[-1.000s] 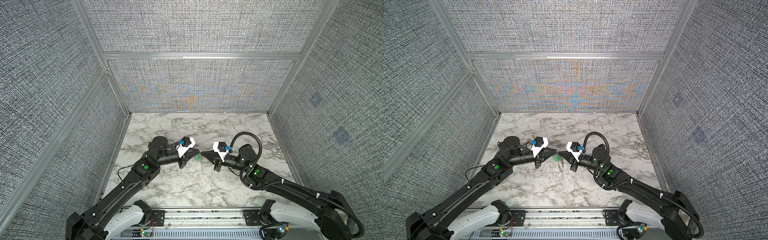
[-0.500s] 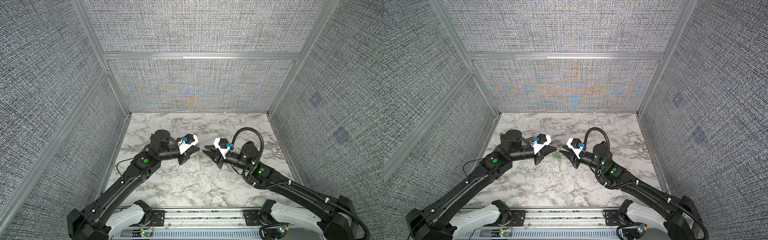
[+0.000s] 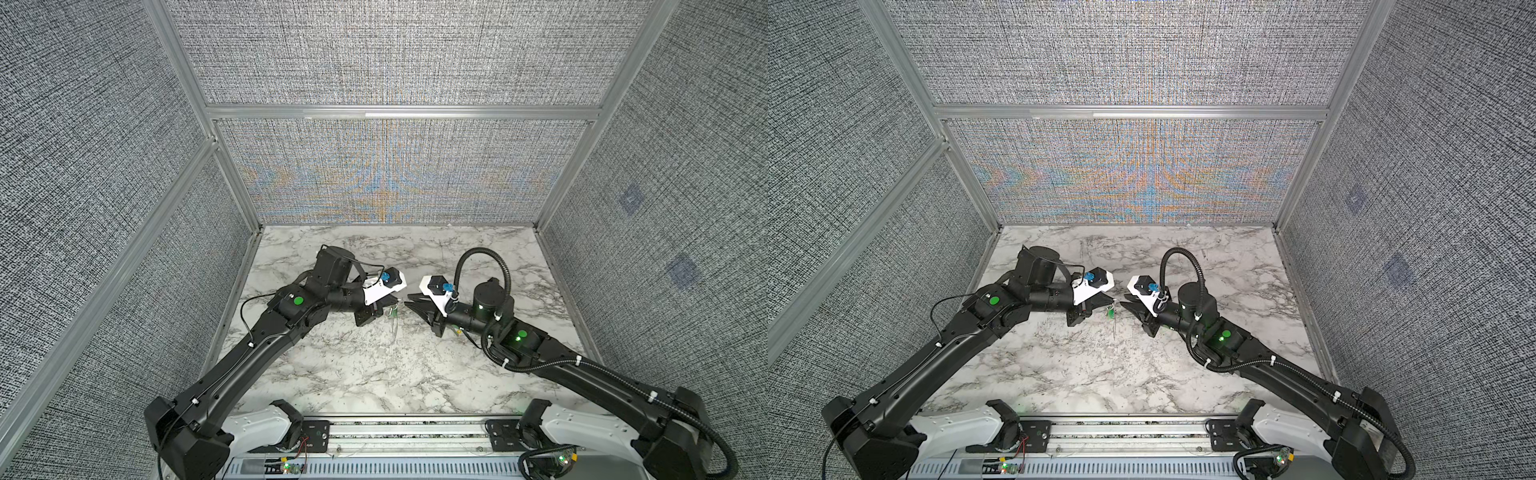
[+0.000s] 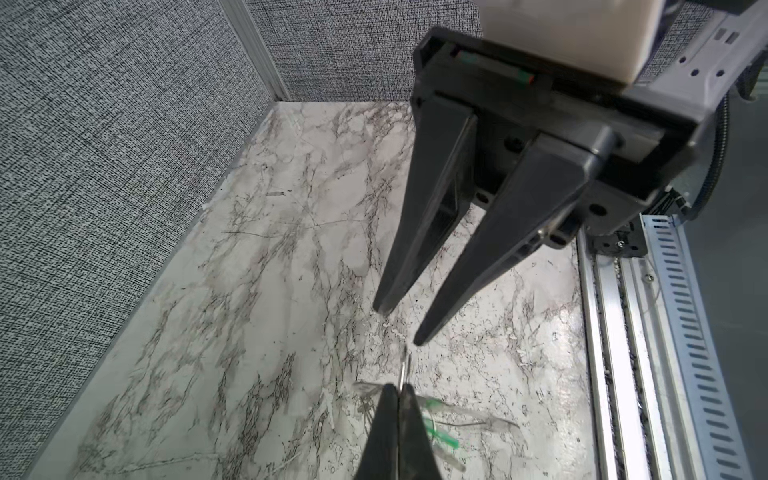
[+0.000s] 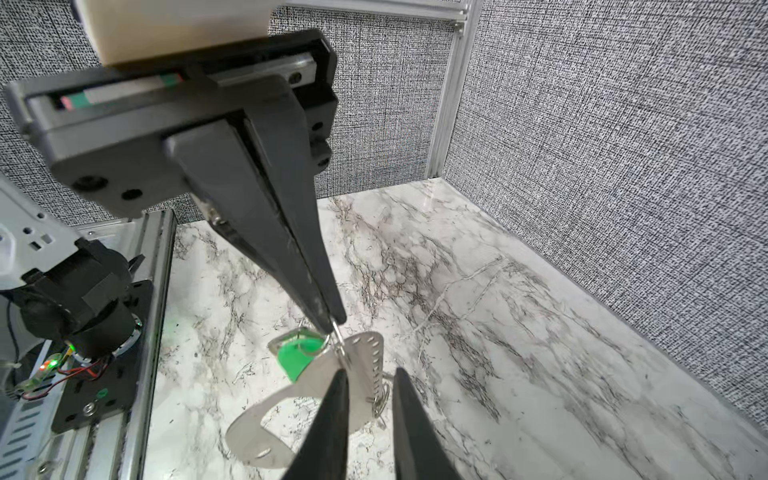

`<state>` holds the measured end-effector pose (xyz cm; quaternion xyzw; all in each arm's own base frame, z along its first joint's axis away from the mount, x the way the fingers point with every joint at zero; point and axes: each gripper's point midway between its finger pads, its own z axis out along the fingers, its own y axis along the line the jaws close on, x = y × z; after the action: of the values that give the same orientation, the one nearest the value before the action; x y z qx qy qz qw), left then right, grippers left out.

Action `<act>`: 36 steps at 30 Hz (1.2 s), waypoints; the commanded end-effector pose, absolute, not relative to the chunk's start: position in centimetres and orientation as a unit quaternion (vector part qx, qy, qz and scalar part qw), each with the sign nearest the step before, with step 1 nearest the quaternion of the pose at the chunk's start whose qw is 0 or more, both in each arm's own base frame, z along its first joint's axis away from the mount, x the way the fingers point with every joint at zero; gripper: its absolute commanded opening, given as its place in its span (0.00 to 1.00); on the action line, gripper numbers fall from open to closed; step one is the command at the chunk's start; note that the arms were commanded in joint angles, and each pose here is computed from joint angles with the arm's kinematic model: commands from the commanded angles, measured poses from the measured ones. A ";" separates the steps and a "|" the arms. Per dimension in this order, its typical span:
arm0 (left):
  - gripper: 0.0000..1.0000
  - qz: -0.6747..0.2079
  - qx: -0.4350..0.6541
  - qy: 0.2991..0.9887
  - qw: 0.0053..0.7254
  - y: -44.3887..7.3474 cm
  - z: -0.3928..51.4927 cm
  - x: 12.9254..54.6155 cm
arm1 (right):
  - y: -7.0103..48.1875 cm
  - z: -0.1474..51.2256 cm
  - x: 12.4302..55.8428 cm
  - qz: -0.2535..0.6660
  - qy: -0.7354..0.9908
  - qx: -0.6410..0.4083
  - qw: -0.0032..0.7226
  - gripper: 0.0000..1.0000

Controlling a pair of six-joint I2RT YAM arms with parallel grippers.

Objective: Remove the keys from the keyring

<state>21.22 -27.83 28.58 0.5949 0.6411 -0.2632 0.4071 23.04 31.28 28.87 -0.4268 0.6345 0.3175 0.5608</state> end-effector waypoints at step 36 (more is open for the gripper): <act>0.41 -0.246 0.538 0.641 0.489 -27.0 30.2 22.5 | 32.6 29.9 21.2 0.384 0.586 -0.440 0.561 0.00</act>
<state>21.62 -26.63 28.52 0.5675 0.6477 -0.2377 0.4493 21.20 32.51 27.99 -0.4528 0.6079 0.3707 0.5366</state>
